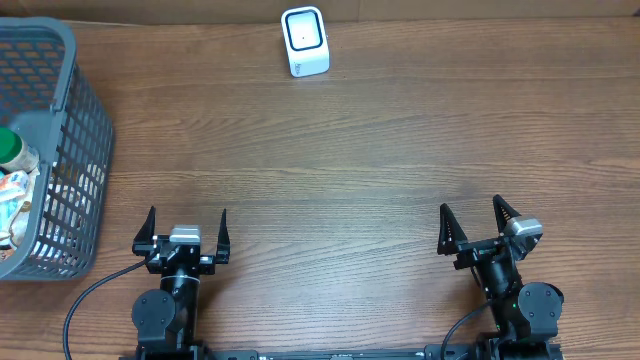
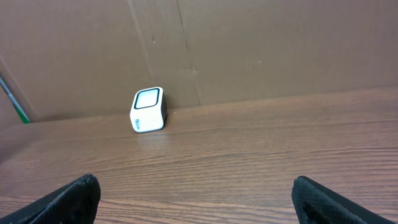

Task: Scan the item barcode
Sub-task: 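Raise the left gripper and swing it over the grey basket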

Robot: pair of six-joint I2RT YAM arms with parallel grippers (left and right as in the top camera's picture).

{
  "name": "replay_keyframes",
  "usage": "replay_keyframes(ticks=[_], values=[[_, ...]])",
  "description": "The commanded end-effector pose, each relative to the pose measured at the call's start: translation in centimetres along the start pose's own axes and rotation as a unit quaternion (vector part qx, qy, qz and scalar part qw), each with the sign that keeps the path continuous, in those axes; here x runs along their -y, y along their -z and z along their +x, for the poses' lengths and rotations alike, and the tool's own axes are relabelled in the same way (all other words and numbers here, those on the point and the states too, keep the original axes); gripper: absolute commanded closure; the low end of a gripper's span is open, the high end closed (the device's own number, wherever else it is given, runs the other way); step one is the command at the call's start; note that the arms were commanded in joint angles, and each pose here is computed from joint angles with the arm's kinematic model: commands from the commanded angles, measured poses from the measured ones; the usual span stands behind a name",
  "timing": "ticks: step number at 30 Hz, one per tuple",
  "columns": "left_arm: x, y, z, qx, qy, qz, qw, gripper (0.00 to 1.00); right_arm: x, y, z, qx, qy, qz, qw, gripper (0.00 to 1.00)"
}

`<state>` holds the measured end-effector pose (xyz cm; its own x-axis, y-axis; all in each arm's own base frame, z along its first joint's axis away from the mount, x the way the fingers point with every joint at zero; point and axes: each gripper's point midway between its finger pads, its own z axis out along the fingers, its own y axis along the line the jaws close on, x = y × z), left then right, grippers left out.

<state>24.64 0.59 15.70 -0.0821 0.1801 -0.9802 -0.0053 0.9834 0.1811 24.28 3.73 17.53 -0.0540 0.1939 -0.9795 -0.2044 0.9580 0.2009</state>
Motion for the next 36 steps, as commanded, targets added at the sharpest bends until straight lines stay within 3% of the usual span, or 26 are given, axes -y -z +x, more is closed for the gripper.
replay_keyframes(ticks=[1,5,7,13,21,33,36], values=[[0.2,0.0,-0.1,0.005,-0.006,0.005,1.000,0.01,0.2,0.0,0.1,0.004,0.003,0.003,1.000,0.00],[0.3,0.0,0.1,0.002,0.000,0.006,1.000,0.01,0.2,0.0,0.1,0.004,0.003,0.003,1.000,0.00],[0.3,0.0,-0.3,0.009,0.039,0.006,0.999,0.01,0.2,0.0,0.1,0.004,0.003,0.003,1.000,0.00],[2.1,0.8,-4.6,0.074,0.052,0.074,0.993,0.00,0.2,0.0,0.1,0.004,0.003,0.003,1.000,0.00],[0.6,2.5,-13.3,0.094,0.052,0.074,0.991,0.00,0.2,0.0,0.1,0.004,0.003,0.003,1.000,0.00],[-0.3,-0.4,-25.1,-0.010,0.067,0.126,0.990,0.00,0.2,0.0,0.1,0.004,0.003,0.003,1.000,0.00],[-0.6,-1.9,-27.5,-0.057,0.099,0.133,0.984,0.00,0.2,0.0,0.1,0.004,0.003,0.003,1.000,0.00]])
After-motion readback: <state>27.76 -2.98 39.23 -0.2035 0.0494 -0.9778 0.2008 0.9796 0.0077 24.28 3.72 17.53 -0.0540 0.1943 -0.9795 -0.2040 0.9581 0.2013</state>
